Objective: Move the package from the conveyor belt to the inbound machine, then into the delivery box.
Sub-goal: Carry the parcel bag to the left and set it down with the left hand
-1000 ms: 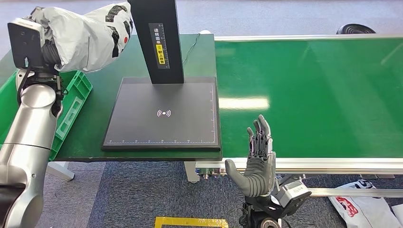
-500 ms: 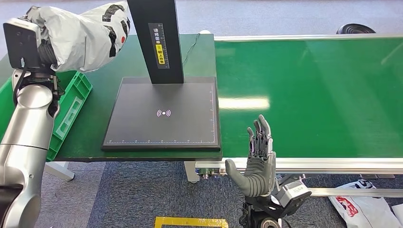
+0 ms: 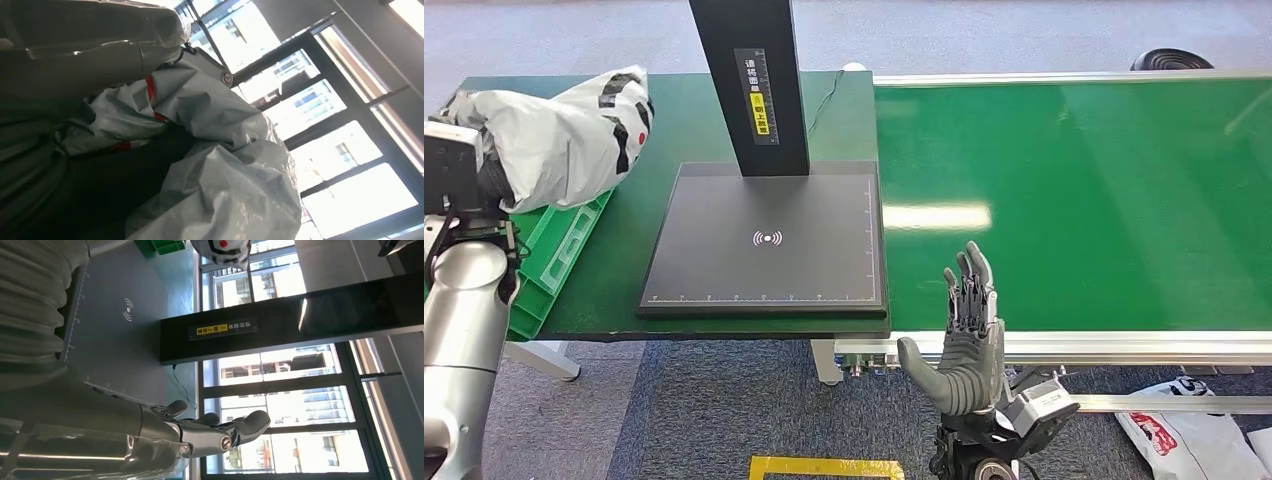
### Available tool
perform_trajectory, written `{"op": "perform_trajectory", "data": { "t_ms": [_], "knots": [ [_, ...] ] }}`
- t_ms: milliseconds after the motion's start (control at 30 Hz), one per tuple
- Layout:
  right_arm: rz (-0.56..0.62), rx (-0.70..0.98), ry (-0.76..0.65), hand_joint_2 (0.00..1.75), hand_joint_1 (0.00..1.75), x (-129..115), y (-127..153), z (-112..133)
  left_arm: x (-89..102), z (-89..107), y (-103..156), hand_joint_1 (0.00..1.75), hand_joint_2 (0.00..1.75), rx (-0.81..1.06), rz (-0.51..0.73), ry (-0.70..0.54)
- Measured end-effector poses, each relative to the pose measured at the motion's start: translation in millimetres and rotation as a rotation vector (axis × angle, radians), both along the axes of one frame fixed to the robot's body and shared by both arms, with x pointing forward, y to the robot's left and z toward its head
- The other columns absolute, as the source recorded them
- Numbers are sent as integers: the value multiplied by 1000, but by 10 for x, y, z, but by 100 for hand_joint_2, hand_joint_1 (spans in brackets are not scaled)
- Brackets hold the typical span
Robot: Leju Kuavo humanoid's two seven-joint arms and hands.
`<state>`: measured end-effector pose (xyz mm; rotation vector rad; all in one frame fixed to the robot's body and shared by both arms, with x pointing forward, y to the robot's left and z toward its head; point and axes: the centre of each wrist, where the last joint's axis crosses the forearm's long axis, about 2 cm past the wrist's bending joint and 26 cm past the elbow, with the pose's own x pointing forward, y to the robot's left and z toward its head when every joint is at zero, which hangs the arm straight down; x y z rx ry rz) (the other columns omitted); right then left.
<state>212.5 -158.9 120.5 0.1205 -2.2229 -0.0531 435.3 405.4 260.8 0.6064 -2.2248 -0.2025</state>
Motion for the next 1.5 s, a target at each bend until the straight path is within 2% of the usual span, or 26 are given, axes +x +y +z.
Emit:
{"op": "perform_trajectory", "data": {
  "t_ms": [67, 167, 267, 400, 733, 1033, 1200, 1367, 1500],
  "knots": [
    [-1, -8, 6, 175, 0, -20, -13, -20, -121, -129, 243, 175, 175, 38, 80, 41],
    [-3, -22, 27, 175, 0, -91, -34, -78, -359, -268, 744, 175, 175, 143, 199, 103],
    [-7, -29, 41, 175, 0, -135, -60, -115, -487, -241, 1113, 175, 175, 234, 278, 156],
    [-9, -33, 41, 175, 0, -133, -74, -120, -517, -155, 1354, 175, 175, 294, 346, 196],
    [-29, -14, 51, 175, 0, -138, -77, -121, -364, 8, 1444, 175, 175, 434, 470, 254],
    [-38, -5, 57, 175, 0, -144, -79, -124, -269, 126, 1445, 175, 175, 470, 503, 275],
    [-47, -1, 59, 175, 0, -149, -85, -122, -157, 368, 1460, 175, 175, 549, 549, 324],
    [-71, -13, 62, 175, 0, -197, -150, -129, -36, 568, 1469, 175, 175, 737, 547, 505],
    [-66, -29, 59, 175, 0, -242, -200, -126, 71, 646, 1399, 175, 175, 1095, 589, 751]
  ]
}}
